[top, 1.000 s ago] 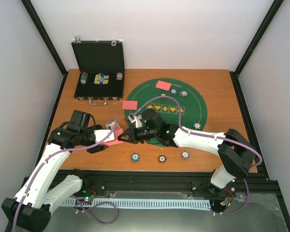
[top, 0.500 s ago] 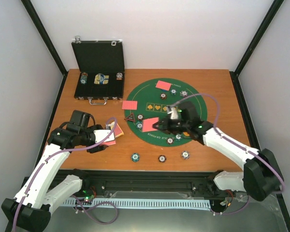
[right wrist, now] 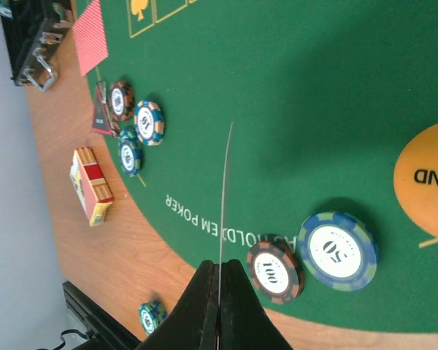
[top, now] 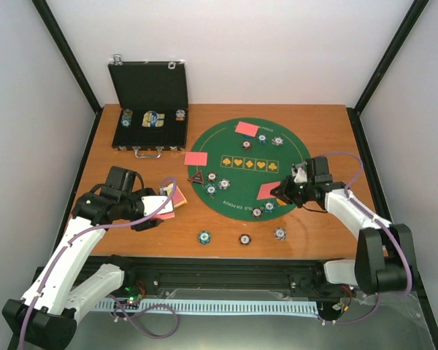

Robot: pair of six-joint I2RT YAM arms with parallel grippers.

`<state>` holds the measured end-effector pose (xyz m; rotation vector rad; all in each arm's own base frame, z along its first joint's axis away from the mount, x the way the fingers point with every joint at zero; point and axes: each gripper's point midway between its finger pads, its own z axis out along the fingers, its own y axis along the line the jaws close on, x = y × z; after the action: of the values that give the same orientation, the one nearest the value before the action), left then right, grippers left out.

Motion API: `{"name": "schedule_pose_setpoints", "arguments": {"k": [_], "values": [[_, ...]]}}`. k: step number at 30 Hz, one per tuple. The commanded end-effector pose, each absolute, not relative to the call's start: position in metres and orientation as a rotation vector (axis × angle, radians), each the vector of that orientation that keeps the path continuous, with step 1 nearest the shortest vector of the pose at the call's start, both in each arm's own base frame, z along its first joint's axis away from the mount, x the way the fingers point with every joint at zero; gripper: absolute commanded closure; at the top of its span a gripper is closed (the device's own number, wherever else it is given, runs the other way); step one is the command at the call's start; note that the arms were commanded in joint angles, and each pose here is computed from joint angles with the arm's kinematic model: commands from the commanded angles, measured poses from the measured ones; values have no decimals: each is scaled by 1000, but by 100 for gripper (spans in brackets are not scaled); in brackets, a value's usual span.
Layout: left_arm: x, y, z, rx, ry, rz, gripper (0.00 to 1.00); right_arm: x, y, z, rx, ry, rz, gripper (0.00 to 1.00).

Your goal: Distribute texas hold em gaming equipment

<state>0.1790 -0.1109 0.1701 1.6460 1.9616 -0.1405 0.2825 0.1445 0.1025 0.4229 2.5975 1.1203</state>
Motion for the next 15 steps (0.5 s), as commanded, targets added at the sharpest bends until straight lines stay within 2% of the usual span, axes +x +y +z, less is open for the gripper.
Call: {"name": "schedule_pose_setpoints", "arguments": {"k": [1,15], "values": [[182,-114,181,1658,1894,-114,62,297,149,103,323,2608,1137,97],[183,-114,181,1666,1892,-108,62,326,137,70,265,2758,954,96]]}}
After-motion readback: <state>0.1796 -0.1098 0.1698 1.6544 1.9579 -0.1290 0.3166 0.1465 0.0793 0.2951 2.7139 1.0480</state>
